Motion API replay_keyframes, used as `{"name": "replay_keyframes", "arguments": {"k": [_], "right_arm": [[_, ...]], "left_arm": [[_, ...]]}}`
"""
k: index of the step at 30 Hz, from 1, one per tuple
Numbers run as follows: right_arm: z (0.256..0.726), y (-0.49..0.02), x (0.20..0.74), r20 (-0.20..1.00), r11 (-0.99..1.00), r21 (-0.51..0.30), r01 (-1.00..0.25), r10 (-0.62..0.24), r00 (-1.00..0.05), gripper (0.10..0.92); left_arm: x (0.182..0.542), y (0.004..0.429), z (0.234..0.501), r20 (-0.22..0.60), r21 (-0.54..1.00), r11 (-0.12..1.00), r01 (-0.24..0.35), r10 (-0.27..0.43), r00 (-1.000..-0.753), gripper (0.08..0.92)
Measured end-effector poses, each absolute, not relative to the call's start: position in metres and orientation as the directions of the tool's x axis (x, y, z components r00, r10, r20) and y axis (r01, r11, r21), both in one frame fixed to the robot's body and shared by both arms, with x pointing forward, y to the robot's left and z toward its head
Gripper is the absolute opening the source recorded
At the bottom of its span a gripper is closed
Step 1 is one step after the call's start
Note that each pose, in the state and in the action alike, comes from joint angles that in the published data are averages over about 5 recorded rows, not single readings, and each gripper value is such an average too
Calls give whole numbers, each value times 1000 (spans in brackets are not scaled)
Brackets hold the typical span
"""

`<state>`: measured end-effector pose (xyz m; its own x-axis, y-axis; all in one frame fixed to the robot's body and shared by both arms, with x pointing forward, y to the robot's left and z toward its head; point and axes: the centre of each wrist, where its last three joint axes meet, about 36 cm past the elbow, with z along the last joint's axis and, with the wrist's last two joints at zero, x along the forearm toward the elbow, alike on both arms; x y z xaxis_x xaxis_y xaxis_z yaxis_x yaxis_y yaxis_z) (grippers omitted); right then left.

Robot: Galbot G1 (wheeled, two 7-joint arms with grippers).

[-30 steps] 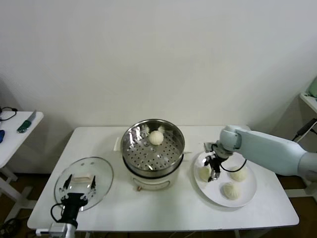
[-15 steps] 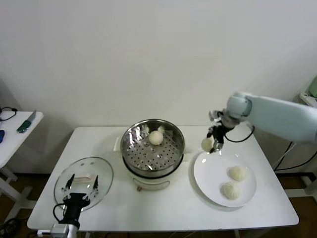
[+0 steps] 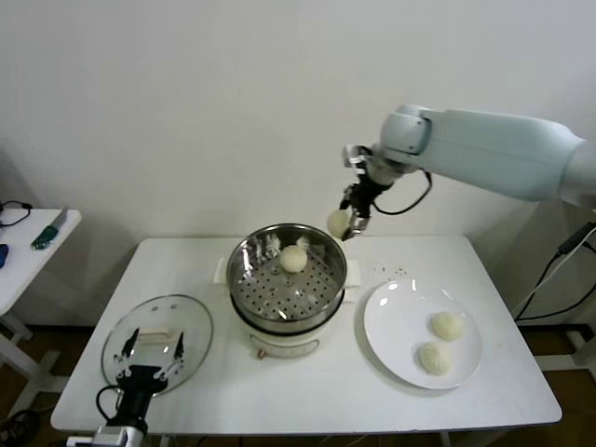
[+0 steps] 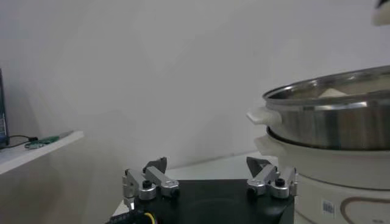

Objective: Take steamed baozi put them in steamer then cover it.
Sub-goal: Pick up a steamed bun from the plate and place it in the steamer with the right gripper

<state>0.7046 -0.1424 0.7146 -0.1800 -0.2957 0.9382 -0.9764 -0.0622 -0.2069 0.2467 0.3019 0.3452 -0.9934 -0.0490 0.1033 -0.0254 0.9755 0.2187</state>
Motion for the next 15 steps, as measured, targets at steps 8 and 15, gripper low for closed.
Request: {"name": "replay_keyframes", "arguments": {"k": [8,15], "right_arm": [[696,-58,704,942,-124,-191,-974,-302,-146,718],[656,-4,697,950,-173,-159,-972,-294,-103,718]], "left_arm": [[246,307,346,97,234,972,-27,-51,-994,823],[251,315,347,88,249,968,-30,-54,-995,823]]}}
